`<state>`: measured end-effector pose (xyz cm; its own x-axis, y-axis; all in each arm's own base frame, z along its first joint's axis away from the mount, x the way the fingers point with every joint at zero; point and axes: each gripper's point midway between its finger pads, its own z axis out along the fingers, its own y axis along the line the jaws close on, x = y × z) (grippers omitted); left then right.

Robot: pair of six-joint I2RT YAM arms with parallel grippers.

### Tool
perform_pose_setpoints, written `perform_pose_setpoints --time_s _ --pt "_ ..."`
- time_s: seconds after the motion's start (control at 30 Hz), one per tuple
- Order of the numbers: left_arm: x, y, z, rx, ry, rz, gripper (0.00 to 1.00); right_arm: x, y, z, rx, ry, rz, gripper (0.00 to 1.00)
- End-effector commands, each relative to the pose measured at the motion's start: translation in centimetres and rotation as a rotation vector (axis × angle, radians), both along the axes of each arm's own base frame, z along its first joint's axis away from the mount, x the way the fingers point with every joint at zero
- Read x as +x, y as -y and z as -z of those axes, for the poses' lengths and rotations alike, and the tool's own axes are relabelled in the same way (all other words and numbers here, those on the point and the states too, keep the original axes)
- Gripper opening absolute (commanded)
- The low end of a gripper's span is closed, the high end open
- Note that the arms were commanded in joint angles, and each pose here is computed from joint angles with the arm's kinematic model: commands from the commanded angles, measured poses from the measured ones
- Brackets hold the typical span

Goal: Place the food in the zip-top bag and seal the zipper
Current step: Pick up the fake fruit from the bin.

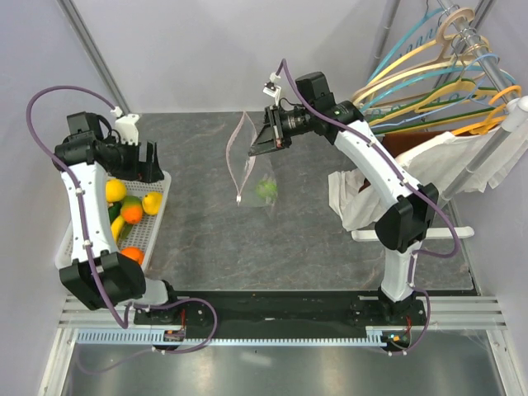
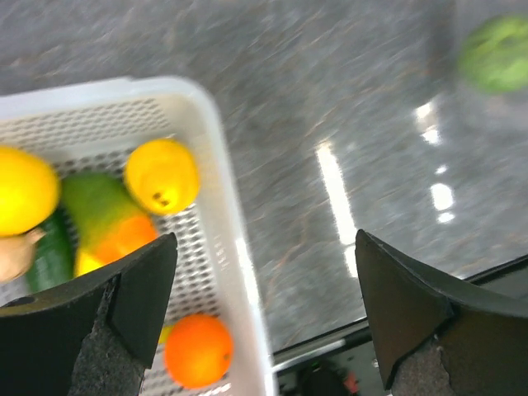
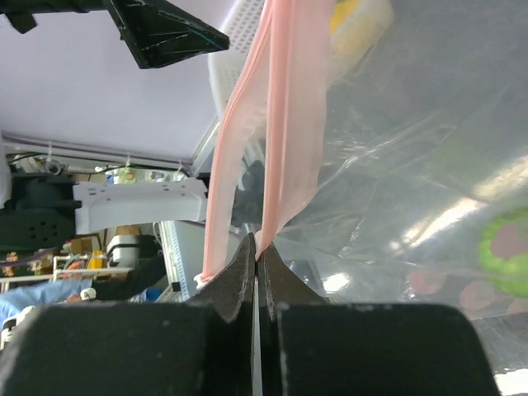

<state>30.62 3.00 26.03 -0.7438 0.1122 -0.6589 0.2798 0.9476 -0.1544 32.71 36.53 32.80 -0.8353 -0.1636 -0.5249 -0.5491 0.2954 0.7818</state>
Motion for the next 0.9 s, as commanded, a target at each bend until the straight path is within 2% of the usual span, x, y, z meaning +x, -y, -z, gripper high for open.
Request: perform_pose_setpoints --time_s 0.0,0.27,0.37,0.5,0.87 --pt "-1.0 -5.0 3.5 0.243 -0.102 0.06 0.93 1.1 1.5 0.4 -0.046 0.052 0.059 0.0" --pt "-0.1 -11.3 8.8 0.257 -0.191 -0.114 0.86 1.5 2.3 3.1 -0.13 0.065 0.072 0.0" --pt "-0.1 -12.0 10.6 0.157 -0.239 -0.199 0.84 1.5 2.4 3.1 -0.138 0.069 0.074 0.0" --pt "-0.1 -12.4 12.9 0.108 -0.282 -0.269 0.87 1.3 2.7 3.5 -0.159 0.077 0.074 0.0" --pt "1.3 -14.4 16.5 0.099 -0.292 -0.439 0.83 1.0 3.0 3.7 -0.169 0.077 0.075 0.0"
